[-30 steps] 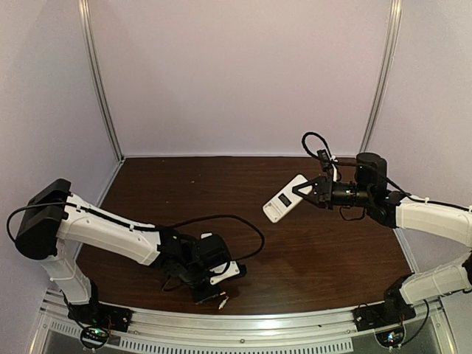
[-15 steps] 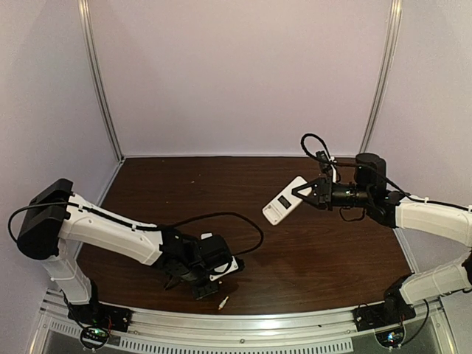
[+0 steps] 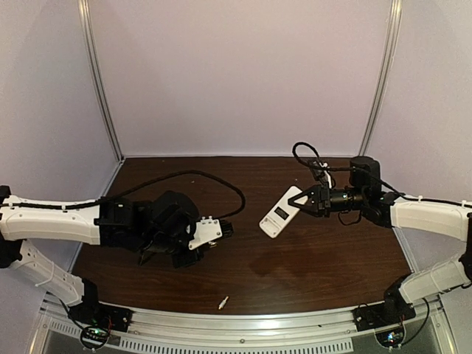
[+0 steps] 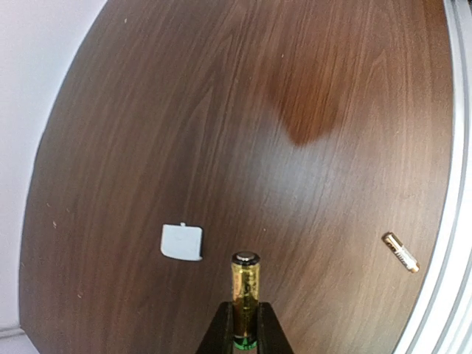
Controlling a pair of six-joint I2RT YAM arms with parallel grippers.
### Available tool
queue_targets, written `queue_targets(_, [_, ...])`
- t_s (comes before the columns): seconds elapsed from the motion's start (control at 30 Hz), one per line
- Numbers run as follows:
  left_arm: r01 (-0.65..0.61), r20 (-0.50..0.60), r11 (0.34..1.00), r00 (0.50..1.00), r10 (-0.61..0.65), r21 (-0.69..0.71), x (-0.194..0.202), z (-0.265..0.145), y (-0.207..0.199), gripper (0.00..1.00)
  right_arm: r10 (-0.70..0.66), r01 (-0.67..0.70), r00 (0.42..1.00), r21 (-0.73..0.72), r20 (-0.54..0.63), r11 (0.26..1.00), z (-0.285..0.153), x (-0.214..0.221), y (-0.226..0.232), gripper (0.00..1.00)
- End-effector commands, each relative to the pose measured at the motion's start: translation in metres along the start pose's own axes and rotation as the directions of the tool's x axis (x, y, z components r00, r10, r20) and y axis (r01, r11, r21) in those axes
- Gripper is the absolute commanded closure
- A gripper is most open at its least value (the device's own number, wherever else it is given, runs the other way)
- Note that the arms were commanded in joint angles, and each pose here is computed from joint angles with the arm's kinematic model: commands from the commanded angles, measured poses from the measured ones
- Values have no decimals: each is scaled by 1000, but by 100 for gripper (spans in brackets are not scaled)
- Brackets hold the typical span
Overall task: Load the batteries into the remote control
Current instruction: Pick up the battery from the corner of the board, then place the battery in the battery compartment.
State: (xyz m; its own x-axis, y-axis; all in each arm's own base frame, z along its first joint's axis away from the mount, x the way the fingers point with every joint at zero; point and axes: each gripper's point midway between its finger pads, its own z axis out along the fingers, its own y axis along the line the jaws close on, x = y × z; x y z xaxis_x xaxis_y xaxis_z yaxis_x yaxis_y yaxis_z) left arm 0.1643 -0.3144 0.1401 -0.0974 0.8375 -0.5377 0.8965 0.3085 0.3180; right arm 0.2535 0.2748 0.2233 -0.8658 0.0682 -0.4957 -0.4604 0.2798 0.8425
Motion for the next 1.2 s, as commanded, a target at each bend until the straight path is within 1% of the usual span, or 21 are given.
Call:
queue_targets(0.0, [-214,64,977,975,215,-17,-24,-21,9,100,21,-24,998,-46,-61,999,7,13,5,100])
queue_targets(0.2, [-349,42,936,935,351,-51,-40,-32,10,100,69,-79,988,-66,-137,995,25,30,8,100])
queue_targets(0.4, [-471,-6,880,882,471,-56,-45,-32,-2,100,107,-122,980,-84,-166,989,43,38,11,100])
queue_targets(0.53, [-489,-24,872,872,488,-38,-49,-30,-8,100,128,-148,973,-94,-192,984,60,49,14,100])
queue_targets(0.77, [-540,-103,841,838,535,-22,-45,-20,-19,100,178,-199,962,-86,-206,976,81,64,15,100])
queue_targets(1.0, [-572,-130,821,813,568,9,-42,-11,-35,100,207,-226,958,-76,-199,971,87,68,14,100])
queue_targets(1.17, [-580,-140,814,805,577,18,-43,-5,-40,100,219,-237,955,-70,-201,969,91,70,13,100])
